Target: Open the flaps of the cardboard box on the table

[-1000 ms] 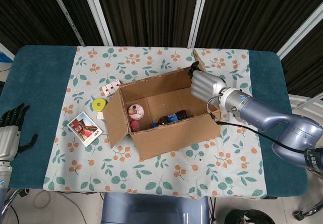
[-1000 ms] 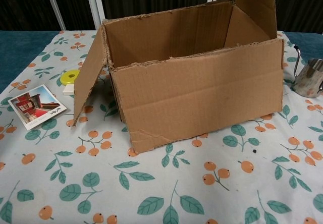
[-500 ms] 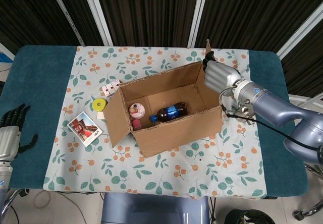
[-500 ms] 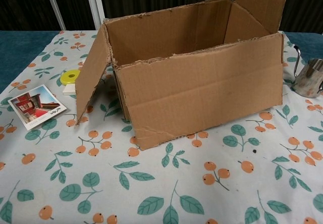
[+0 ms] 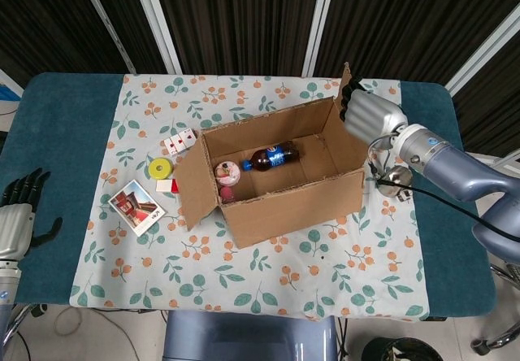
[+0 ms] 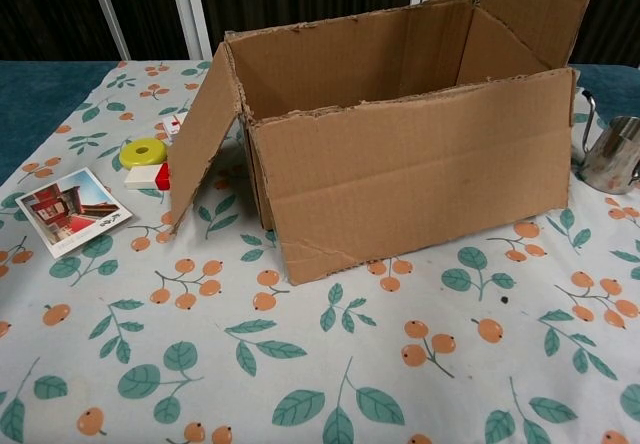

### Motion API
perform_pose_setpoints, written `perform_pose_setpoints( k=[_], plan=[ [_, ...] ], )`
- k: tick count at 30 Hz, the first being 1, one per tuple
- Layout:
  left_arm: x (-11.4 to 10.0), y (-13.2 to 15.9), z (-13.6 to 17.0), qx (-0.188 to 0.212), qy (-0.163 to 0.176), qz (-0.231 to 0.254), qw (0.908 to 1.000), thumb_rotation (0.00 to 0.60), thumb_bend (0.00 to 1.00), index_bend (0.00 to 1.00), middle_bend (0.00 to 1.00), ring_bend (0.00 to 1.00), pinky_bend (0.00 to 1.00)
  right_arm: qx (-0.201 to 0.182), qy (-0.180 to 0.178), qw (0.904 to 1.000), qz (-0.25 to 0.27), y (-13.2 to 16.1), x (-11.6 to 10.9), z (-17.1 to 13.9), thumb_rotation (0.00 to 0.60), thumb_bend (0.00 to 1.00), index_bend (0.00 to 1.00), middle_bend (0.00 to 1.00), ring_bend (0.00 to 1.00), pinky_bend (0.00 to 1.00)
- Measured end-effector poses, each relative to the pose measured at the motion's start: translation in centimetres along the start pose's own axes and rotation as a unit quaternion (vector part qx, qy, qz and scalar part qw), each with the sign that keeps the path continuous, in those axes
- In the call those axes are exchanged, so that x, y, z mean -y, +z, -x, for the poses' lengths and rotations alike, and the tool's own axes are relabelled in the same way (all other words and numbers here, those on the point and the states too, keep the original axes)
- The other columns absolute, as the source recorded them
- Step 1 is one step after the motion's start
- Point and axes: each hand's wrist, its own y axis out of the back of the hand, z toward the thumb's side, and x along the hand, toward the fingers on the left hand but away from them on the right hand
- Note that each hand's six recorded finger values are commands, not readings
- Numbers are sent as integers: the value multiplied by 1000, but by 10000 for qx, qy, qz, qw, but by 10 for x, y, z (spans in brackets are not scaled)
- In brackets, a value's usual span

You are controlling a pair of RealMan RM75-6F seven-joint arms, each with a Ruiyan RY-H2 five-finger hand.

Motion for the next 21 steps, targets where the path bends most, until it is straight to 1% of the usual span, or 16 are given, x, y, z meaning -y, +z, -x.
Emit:
perform_pose_setpoints(
  k=[4,10,15,21],
  plan=[
    [0,0,0,-4,-3,0,10000,600,337,0,0,0,14,82,27,10000,-10,-7,4,-3,600,544,238,246,183,235],
    [0,0,0,-5,-4,23,10000,600,337,0,0,0,14,146,179,9996,-151,-16,13,-9,600,543,238,246,183,235],
    [0,0,0,1,-11,38,10000,600,337,0,0,0,13,170,414,9989,-140,-18,30,-17,600,543,238,246,183,235],
    [0,2,1,27,-18,46,10000,600,337,0,0,0,14,101,656,9978,-70,-8,53,-23,600,541,238,244,182,235]
  ],
)
